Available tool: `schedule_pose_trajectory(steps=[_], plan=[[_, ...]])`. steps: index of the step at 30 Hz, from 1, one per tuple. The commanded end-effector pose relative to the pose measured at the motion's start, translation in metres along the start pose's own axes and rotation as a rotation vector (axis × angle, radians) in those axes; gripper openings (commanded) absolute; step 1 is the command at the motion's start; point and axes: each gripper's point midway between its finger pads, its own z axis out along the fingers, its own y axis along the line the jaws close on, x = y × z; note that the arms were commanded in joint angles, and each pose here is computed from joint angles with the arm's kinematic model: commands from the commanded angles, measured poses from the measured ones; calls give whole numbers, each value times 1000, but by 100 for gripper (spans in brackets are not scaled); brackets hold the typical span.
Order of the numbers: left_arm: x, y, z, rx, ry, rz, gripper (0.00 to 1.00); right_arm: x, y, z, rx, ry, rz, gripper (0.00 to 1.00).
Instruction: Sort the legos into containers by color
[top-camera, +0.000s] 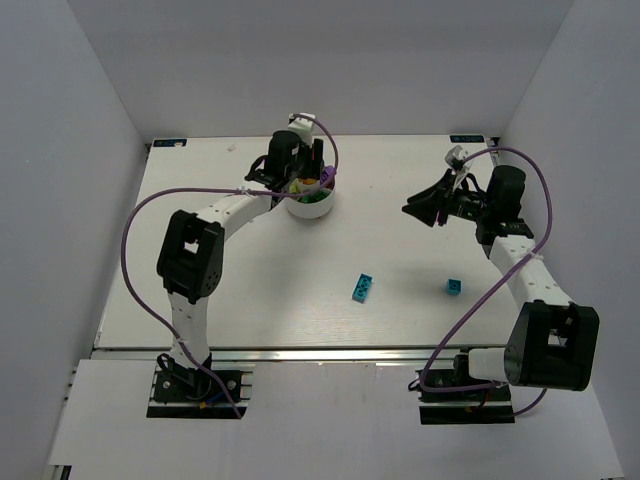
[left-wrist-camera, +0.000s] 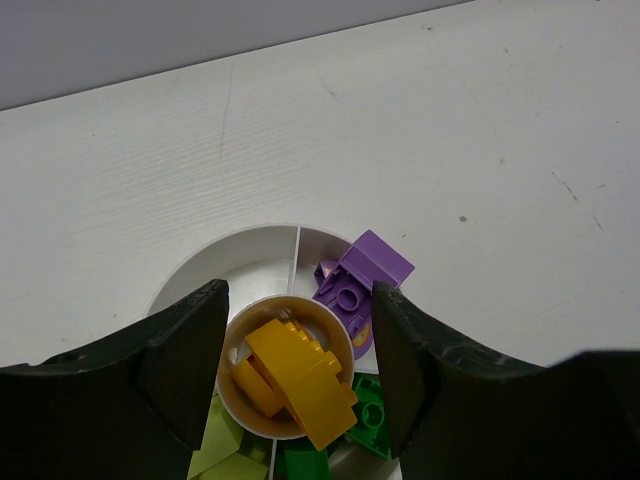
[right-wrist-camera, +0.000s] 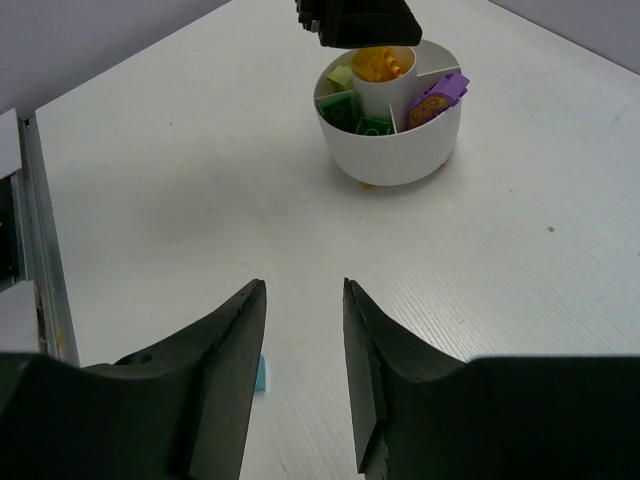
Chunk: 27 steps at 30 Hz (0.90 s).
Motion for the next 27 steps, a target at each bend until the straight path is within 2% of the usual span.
schedule_pose_trajectory(steps=[1,3,4,5,6,7,9,10,12,13,14,15,16,17,19,20,22,23,24,25,27], plan=[[-65,-6,-28,24,-127,-5,69,-20,-2,-2,9,-18,-70,42],[-80,-9,-44,41,-167,-11,66,-21,-8,-4,48,-9,-105,45],[-87,-12,-51,53,-188,-21,63,-20,-19,-6,113,3,-126,51],[-107,-14,-69,64,-236,-28,59,-22,-25,-11,161,16,-180,89],[-113,-22,-80,108,-253,-29,53,-22,-31,-15,209,21,-211,89],[-102,-29,-86,129,-244,-33,34,-24,-43,-22,297,24,-238,89],[-117,-46,-120,207,-294,-29,15,-29,-46,-32,359,-16,-278,89],[-101,-52,-125,247,-269,-55,5,-28,-51,-39,404,-25,-257,89],[-87,-77,-143,398,-227,-69,5,-17,-43,-41,383,-16,-172,89],[-75,-84,-148,444,-174,-88,8,-9,-36,-38,325,10,-151,84],[-50,-101,-154,530,-71,-114,25,-2,-33,-39,312,61,-98,54],[-44,-114,-158,579,-52,-108,34,7,-31,-39,307,100,-19,33],[-22,-121,-160,599,36,-127,43,13,-35,-40,327,128,28,13],[-7,-130,-158,621,84,-129,55,23,-41,-42,351,166,82,2],[34,-149,-166,607,248,-134,61,35,-42,-49,391,233,163,0],[45,-155,-165,596,299,-127,66,40,-49,-55,438,251,183,13],[78,-166,-169,520,422,-97,67,49,-47,-60,474,254,224,35],[95,-166,-165,469,473,-90,67,50,-49,-65,491,242,229,53],[104,-166,-167,411,519,-82,68,50,-49,-67,500,231,226,89],[114,-175,-169,382,542,-55,68,49,-50,-69,518,219,229,89],[132,-167,-161,246,589,-9,68,45,-56,-77,551,204,237,89]])
